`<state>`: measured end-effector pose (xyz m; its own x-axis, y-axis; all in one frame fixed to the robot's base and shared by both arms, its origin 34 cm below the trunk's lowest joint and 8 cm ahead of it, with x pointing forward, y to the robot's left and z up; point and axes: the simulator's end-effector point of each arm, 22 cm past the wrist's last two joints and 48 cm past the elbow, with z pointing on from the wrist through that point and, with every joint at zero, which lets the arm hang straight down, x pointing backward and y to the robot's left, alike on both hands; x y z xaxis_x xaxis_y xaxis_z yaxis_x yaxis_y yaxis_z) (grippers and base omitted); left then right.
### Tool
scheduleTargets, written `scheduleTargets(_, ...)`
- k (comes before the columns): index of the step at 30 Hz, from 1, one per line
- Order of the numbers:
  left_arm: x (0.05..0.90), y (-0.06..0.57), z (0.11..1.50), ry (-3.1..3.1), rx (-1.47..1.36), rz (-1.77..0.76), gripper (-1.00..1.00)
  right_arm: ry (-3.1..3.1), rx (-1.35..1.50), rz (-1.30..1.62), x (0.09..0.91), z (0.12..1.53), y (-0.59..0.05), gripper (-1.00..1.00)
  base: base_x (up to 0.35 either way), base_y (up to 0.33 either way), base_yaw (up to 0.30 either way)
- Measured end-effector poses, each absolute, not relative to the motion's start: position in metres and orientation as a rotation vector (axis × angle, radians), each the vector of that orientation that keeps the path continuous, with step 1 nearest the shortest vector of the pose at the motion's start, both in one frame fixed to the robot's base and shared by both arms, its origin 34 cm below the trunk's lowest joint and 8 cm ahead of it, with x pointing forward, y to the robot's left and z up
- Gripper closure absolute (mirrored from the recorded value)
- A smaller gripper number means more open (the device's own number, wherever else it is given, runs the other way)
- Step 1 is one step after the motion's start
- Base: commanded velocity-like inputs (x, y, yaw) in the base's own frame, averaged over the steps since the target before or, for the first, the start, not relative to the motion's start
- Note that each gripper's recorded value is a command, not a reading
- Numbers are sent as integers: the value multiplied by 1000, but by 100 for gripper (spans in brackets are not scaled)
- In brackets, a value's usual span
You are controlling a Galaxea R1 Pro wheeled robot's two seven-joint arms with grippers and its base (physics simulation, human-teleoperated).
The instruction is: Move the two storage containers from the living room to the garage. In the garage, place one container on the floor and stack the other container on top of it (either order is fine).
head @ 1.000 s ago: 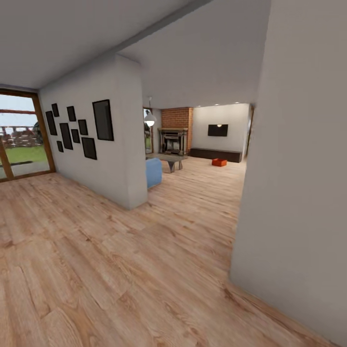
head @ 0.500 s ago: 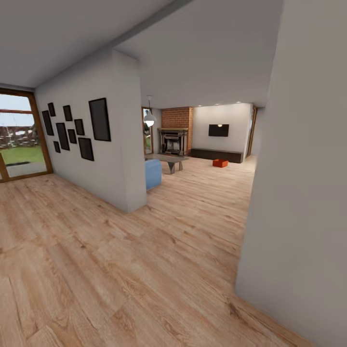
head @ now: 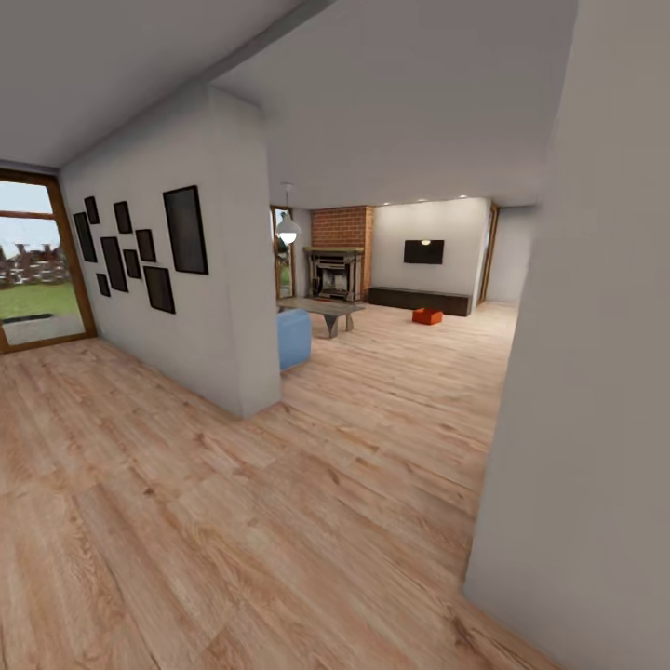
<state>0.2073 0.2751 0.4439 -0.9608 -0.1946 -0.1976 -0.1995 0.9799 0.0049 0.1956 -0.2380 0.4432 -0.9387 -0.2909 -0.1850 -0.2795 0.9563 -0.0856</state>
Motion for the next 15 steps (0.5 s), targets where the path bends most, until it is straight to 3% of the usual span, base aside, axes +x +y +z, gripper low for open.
scheduleTargets(15, 207, 275, 444, 2929, -295, 37, -100, 2912, -431, -86, 196, 443, -238, -100, 322, 0, 0)
